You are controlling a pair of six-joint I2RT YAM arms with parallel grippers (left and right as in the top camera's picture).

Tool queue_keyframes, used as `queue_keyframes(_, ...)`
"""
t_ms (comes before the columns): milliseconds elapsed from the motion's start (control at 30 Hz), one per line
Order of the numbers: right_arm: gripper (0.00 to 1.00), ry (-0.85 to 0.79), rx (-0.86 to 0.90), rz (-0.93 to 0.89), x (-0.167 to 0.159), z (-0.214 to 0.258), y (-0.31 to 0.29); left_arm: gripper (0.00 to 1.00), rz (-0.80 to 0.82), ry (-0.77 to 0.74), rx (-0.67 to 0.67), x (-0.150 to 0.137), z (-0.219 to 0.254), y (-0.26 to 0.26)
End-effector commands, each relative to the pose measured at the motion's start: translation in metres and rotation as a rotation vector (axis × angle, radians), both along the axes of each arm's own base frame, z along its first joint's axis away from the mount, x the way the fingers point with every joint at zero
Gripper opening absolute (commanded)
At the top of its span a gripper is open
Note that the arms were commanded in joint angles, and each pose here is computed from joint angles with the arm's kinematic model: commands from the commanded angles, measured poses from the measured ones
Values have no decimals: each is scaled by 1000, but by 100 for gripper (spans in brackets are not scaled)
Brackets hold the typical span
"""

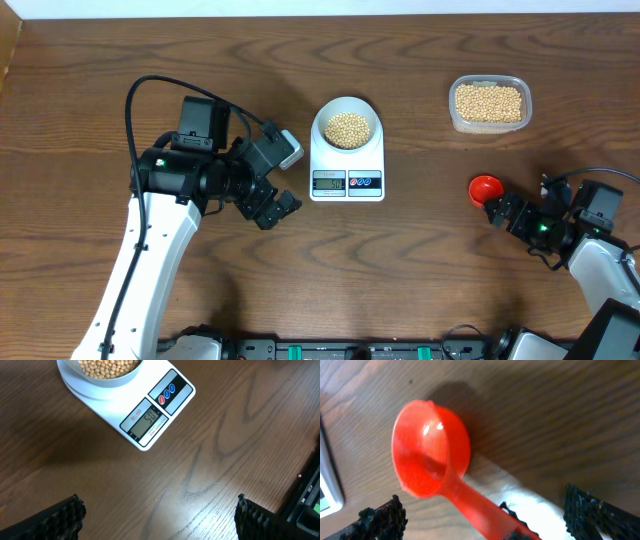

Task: Scoop item into bowl and weigh 50g on scale

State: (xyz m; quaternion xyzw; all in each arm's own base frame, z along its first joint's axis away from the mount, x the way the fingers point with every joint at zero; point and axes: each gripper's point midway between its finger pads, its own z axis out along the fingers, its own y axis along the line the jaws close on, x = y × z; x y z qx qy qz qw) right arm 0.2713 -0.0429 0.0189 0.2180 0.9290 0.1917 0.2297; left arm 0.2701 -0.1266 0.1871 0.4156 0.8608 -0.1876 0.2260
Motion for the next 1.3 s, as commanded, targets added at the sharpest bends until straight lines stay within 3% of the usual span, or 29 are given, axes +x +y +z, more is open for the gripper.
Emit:
queue_keyframes(0, 99, 6, -45, 4, -1, -7, -5, 98, -3, -30, 8, 1, 7, 2)
queue_keyframes(400, 99, -102, -72, 15, 17, 12, -9, 98, -3, -30, 8, 1, 7, 2)
queue_keyframes(933, 99, -347, -107, 16, 40, 75, -9, 98, -3, -30, 8, 1, 7, 2)
queue_keyframes(1267, 99, -173, -85, 164, 13, 41, 30, 98, -3, -30, 8, 1, 7, 2)
